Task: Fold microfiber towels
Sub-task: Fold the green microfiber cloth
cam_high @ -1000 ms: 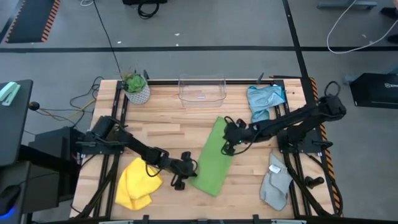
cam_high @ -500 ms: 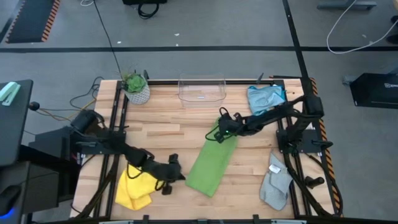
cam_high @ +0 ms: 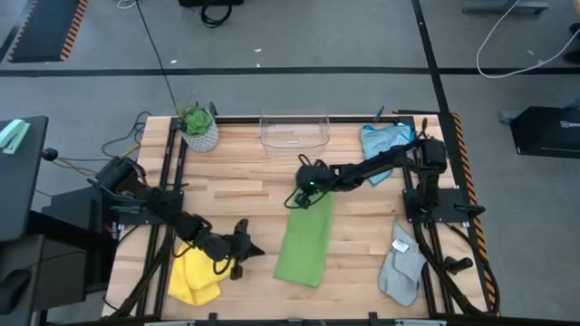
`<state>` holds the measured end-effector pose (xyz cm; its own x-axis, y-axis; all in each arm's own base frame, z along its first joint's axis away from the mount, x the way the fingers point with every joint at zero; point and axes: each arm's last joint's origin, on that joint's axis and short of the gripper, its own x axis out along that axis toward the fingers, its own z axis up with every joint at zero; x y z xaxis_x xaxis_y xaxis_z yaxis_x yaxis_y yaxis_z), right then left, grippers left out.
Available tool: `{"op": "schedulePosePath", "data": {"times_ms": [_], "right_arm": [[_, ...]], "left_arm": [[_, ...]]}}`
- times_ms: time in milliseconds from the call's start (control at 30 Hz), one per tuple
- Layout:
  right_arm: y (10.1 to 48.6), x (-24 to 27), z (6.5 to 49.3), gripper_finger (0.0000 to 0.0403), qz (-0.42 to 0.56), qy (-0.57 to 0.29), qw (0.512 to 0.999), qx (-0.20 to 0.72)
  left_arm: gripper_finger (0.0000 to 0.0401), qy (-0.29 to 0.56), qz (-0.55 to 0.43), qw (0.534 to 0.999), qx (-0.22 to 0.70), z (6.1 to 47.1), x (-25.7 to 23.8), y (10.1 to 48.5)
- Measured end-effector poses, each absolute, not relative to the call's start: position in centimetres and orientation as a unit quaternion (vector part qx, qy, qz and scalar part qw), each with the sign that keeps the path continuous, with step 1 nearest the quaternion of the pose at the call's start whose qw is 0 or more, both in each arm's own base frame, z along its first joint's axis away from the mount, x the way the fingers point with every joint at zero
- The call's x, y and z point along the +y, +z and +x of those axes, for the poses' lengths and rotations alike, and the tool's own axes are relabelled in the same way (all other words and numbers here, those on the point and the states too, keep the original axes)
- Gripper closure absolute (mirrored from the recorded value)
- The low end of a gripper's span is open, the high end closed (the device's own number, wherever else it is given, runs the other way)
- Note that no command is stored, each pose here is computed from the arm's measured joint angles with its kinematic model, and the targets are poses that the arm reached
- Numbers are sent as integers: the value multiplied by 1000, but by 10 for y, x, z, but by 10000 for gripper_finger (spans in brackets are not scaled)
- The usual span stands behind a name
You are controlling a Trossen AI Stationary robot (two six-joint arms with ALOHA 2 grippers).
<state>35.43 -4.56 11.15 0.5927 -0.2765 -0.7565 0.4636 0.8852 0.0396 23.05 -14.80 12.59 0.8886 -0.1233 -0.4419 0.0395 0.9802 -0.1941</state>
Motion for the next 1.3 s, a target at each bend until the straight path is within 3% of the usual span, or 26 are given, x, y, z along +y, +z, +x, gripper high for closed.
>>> {"op": "schedulePosePath", "data": {"times_ms": [167, 300, 600, 967, 1300], "right_arm": [[117, -45, 381, 397, 83, -170, 898, 398], [153, -33, 389, 400, 57, -143, 913, 379], [213, 10, 343, 400, 45, -93, 932, 348], [158, 24, 299, 401, 79, -102, 931, 342], [119, -15, 303, 402, 52, -149, 919, 361]], "left_arm": [[394, -43, -82, 973, 212, 225, -137, 120], [390, -36, -65, 973, 217, 223, -125, 114], [390, -13, -58, 984, 168, 234, -108, 122], [395, -7, -45, 988, 145, 247, -90, 129], [395, 9, -46, 990, 134, 259, -76, 135]]}}
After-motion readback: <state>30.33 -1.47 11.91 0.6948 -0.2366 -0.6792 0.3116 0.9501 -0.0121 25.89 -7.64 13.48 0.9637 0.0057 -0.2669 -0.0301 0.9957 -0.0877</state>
